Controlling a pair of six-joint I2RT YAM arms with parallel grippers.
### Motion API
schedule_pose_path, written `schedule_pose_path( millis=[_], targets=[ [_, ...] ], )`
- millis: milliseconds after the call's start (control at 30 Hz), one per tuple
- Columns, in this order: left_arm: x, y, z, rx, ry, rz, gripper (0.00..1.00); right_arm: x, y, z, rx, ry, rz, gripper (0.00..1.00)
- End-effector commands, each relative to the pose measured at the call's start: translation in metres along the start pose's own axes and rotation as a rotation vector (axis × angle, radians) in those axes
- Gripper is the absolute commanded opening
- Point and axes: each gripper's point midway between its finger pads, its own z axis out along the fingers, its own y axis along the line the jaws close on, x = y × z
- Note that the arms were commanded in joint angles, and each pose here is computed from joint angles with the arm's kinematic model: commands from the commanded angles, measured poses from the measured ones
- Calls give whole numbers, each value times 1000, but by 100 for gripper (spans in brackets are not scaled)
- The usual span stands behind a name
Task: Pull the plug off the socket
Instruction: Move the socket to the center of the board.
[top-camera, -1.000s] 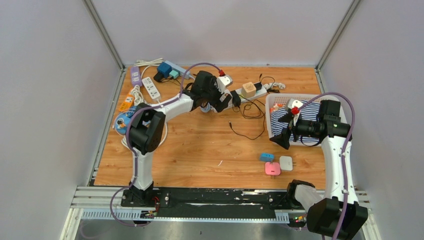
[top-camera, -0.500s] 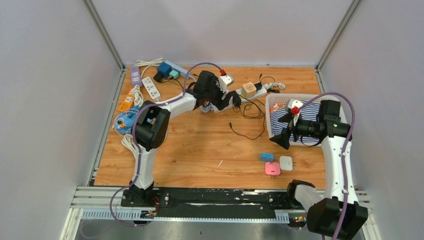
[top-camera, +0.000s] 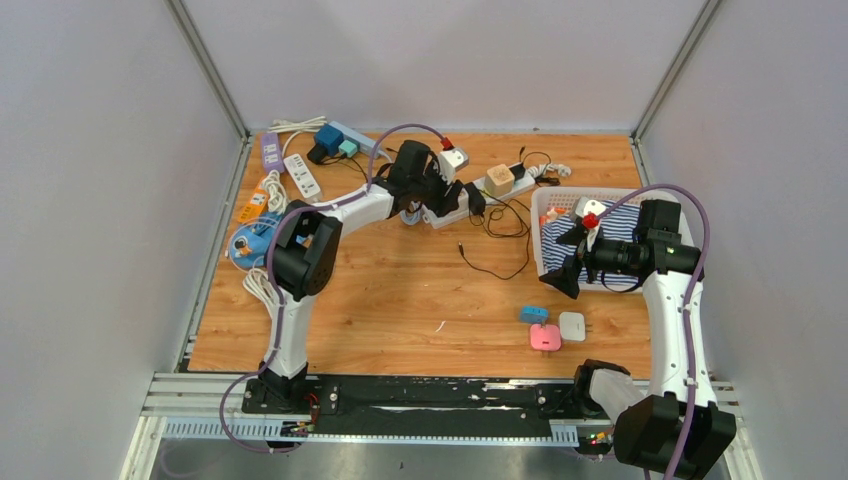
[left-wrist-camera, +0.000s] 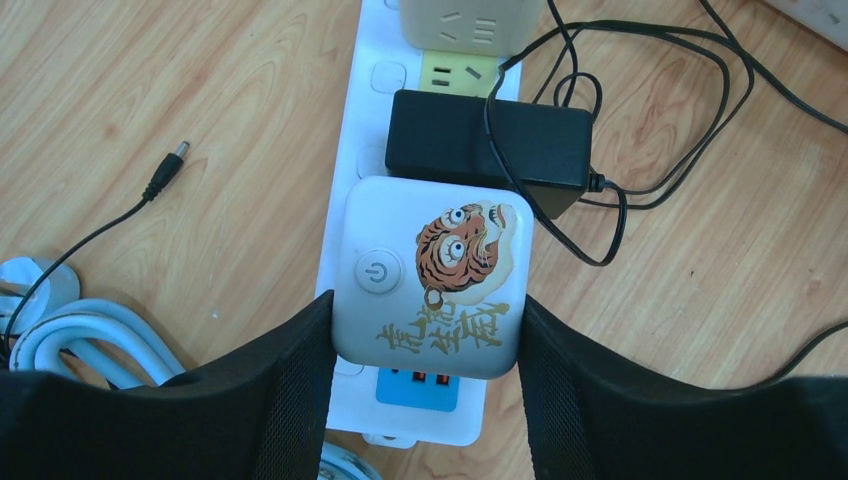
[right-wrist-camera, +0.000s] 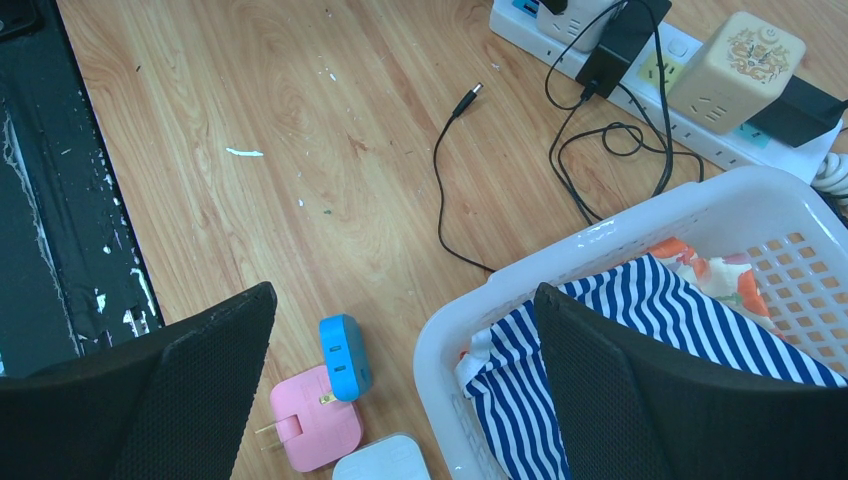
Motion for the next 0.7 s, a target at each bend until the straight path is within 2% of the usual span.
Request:
schedule_pose_path(
  millis=[0,100,200,300,533,667],
  targets=[
    [-2,-6,9,37,-14,4,37,-2,5,2,-24,-5,-18,100],
    [-4,-9,7,52,-21,19,23,-2,5,3,-25,-4,-18,100],
    [-3,-10,2,52,-19,40,18,-2,6,2,-24,-3,-20,100],
    [0,-7,-5,26,0,67,7,-2,6,2,-24,-2,-22,100],
    [12,-3,-22,-17,70,107,1,-3,8,2,-22,-3,-38,100],
    [20,-4,-28,-19,107,117,0,-5,9,1,-21,-5,-45,100]
  ],
)
